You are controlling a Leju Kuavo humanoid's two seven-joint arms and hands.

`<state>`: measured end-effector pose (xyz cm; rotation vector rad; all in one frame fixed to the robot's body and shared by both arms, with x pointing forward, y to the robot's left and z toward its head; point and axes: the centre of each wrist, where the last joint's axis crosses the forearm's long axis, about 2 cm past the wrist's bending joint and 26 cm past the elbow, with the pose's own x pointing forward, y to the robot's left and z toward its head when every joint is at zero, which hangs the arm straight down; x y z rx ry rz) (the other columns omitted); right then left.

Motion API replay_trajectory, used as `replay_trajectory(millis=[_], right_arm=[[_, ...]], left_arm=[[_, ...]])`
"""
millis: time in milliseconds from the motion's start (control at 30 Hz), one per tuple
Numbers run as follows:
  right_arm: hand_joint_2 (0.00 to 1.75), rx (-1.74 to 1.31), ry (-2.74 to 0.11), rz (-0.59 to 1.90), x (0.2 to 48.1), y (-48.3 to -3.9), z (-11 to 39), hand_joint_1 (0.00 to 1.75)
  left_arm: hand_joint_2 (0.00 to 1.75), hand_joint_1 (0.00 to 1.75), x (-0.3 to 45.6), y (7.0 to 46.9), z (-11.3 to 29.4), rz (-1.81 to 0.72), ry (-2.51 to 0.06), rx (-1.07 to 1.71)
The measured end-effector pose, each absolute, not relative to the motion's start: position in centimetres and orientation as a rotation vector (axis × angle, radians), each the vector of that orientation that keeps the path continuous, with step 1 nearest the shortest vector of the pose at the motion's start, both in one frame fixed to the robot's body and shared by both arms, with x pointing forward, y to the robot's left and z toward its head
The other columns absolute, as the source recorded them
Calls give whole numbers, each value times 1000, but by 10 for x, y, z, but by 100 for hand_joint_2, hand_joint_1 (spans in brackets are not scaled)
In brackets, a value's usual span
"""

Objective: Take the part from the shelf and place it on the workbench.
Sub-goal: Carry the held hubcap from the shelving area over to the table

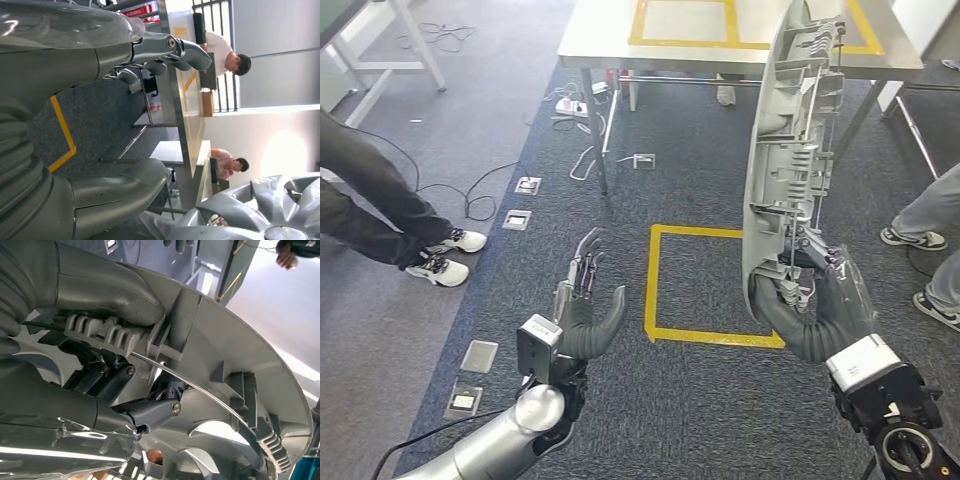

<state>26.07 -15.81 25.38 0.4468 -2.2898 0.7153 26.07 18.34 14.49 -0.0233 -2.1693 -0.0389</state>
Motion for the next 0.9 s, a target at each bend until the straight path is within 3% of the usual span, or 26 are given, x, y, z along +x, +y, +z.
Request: replay_trajectory(millis=[900], right_arm=[[175,396,-2151,487,255,-158,215,175]], left_arm=[[175,0,271,179,153,-28,-2164,-34]])
